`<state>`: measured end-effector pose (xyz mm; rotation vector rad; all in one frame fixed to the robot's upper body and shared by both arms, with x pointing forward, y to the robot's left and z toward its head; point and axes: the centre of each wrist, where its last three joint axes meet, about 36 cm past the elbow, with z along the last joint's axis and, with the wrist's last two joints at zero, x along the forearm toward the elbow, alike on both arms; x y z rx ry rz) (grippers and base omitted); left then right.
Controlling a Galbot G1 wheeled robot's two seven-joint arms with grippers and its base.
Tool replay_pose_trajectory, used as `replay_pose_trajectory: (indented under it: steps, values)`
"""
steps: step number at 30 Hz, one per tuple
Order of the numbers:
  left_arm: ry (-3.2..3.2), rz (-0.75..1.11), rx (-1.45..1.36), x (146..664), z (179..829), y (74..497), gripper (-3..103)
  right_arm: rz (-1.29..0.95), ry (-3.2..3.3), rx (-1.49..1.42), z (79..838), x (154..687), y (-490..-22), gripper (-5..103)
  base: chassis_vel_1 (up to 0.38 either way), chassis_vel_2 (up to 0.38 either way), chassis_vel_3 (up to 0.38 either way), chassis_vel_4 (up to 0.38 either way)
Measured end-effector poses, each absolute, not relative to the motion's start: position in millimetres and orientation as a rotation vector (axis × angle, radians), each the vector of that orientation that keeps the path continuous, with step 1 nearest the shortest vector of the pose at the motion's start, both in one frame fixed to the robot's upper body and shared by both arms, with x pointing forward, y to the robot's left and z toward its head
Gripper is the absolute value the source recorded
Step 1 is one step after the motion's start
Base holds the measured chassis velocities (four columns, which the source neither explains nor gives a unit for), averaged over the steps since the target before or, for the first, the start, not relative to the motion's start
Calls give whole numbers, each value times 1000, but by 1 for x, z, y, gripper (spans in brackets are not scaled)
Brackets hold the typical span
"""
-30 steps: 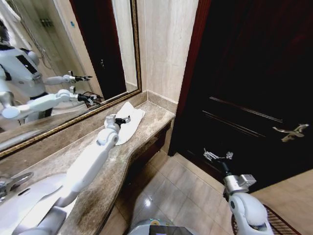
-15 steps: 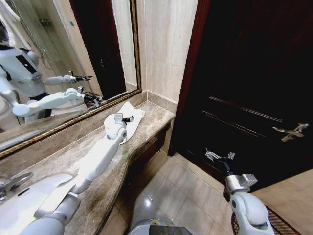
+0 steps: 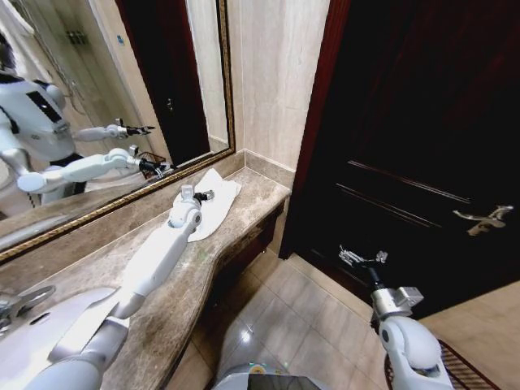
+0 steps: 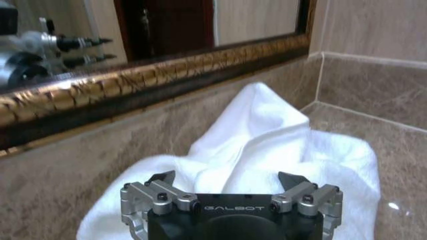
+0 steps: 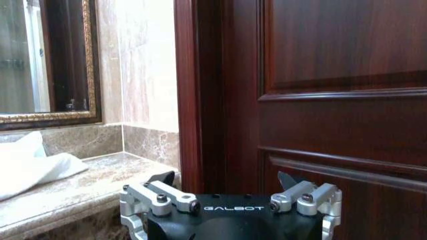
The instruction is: Discard the used towel into the hamper.
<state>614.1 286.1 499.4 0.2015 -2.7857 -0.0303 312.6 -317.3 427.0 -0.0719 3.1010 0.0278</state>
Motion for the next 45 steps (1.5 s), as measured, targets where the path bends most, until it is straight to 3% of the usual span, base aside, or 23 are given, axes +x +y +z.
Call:
replay_pose_trajectory:
  steps: [27, 29, 31, 35, 37, 43, 45]
  values:
    - [-2763, 28, 196, 640, 473, 266, 101, 12, 3110, -70, 424, 312, -318, 100, 0, 0, 0, 0]
    - [-2759, 37, 197, 640, 471, 264, 86, 5, 3110, -72, 424, 313, -319, 100, 0, 0, 0, 0]
    - [-2758, 38, 197, 640, 471, 264, 86, 4, 3110, -72, 424, 313, -320, 100, 0, 0, 0, 0]
    - [-2752, 48, 195, 640, 467, 261, 64, 3, 3107, -61, 423, 315, -322, 100, 0, 0, 0, 0]
    - [-2752, 49, 195, 640, 466, 261, 64, 3, 3107, -59, 422, 315, -323, 100, 0, 0, 0, 0]
    - [-2767, 63, 153, 638, 467, 261, 37, -2, 3100, -50, 422, 315, -326, 100, 0, 0, 0, 0]
    - [-2768, 63, 150, 638, 467, 261, 37, -3, 3100, -49, 422, 314, -326, 100, 0, 0, 0, 0]
